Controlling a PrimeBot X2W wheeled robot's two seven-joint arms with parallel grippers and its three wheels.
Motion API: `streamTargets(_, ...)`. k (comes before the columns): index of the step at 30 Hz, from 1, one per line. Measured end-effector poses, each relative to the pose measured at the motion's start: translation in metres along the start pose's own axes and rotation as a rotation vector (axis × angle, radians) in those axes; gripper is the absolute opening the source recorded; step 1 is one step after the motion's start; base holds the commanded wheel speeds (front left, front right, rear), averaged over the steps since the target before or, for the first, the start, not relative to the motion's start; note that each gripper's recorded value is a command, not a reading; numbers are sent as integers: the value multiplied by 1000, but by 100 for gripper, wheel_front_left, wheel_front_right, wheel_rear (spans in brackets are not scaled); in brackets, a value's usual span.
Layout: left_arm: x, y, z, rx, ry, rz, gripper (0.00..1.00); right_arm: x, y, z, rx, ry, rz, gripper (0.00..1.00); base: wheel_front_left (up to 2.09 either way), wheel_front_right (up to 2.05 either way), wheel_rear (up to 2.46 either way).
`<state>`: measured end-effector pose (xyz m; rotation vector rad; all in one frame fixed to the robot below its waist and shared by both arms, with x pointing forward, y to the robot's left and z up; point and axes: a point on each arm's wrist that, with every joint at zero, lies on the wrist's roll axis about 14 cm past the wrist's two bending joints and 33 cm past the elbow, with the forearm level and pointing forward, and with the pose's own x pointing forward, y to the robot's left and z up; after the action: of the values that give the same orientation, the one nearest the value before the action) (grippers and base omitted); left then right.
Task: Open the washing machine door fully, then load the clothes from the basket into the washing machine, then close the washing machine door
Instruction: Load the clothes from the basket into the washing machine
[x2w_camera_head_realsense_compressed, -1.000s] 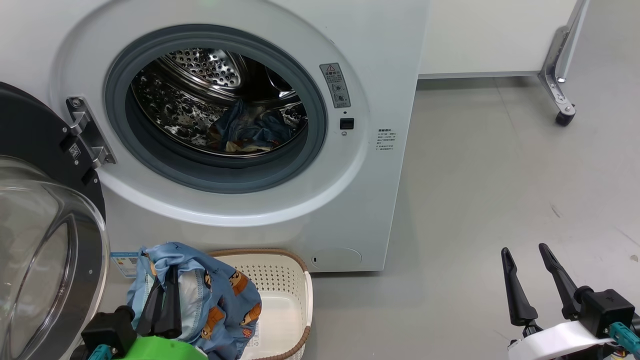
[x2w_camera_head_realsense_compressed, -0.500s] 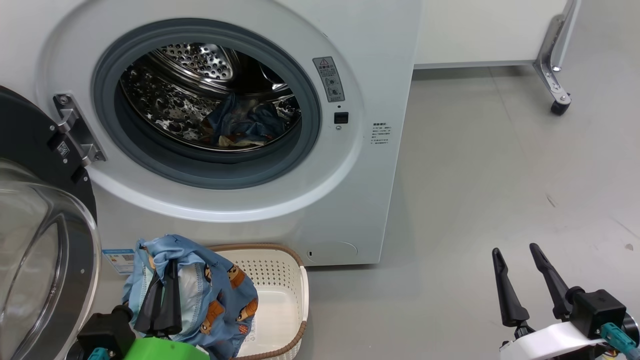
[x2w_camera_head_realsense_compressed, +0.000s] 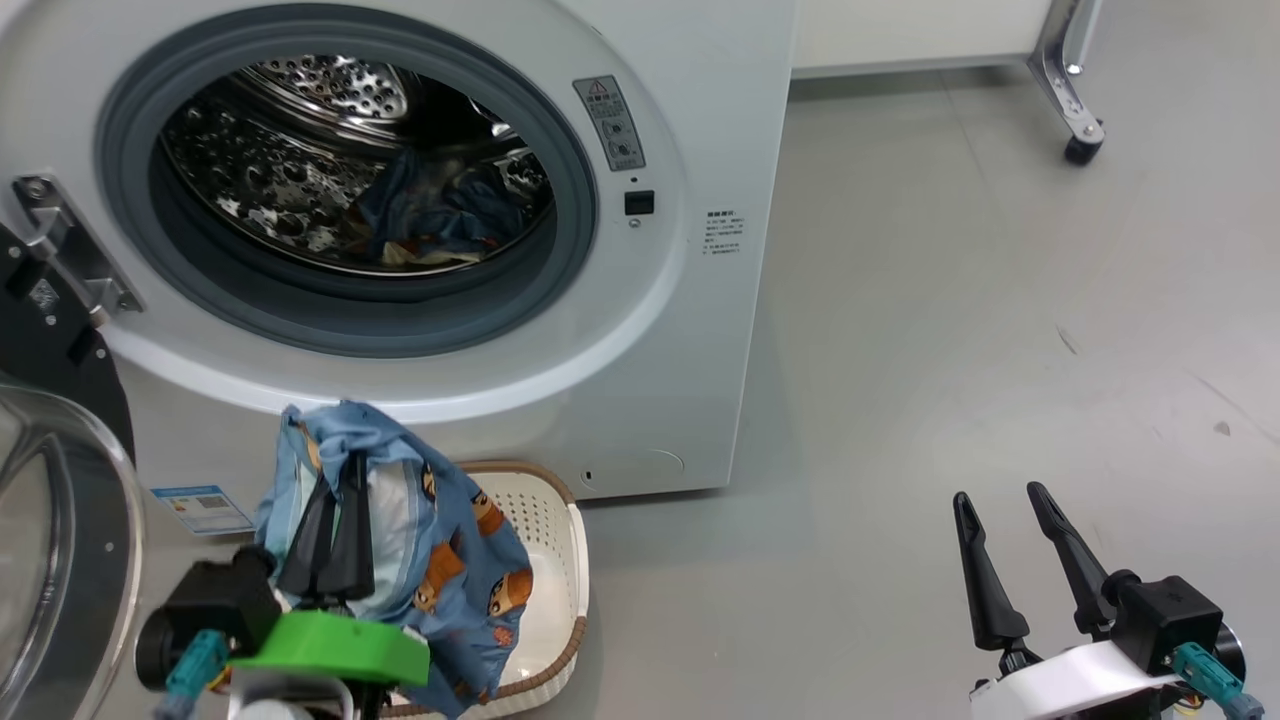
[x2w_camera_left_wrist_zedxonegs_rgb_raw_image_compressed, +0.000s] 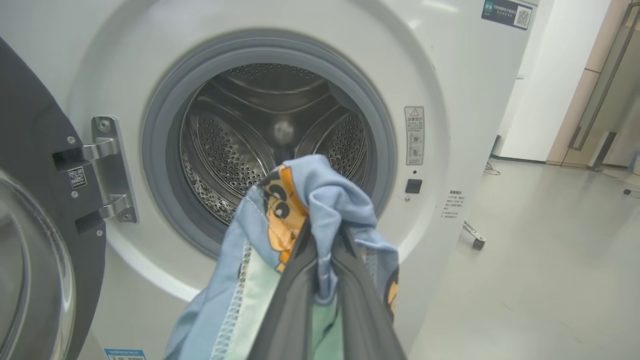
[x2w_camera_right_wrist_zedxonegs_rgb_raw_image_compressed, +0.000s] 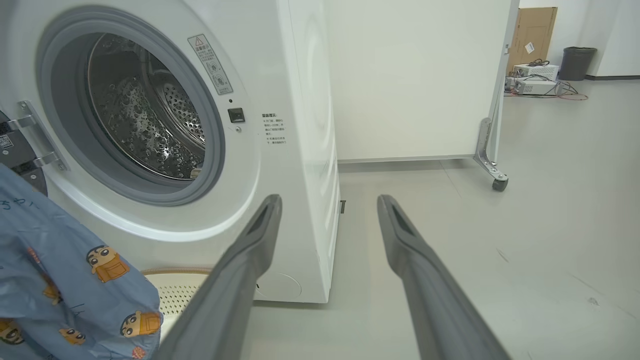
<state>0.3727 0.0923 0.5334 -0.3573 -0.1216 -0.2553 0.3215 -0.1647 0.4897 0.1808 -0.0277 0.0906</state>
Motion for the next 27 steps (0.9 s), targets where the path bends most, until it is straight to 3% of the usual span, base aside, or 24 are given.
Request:
streamTargets(22, 128, 39, -12, 79, 39, 35, 0, 17, -22, -12, 12, 44, -89, 100, 0, 0, 0)
streamTargets(27, 160, 58, -30, 147, 104, 48, 0, 16, -27, -21, 23, 75, -120, 100, 0, 0, 0)
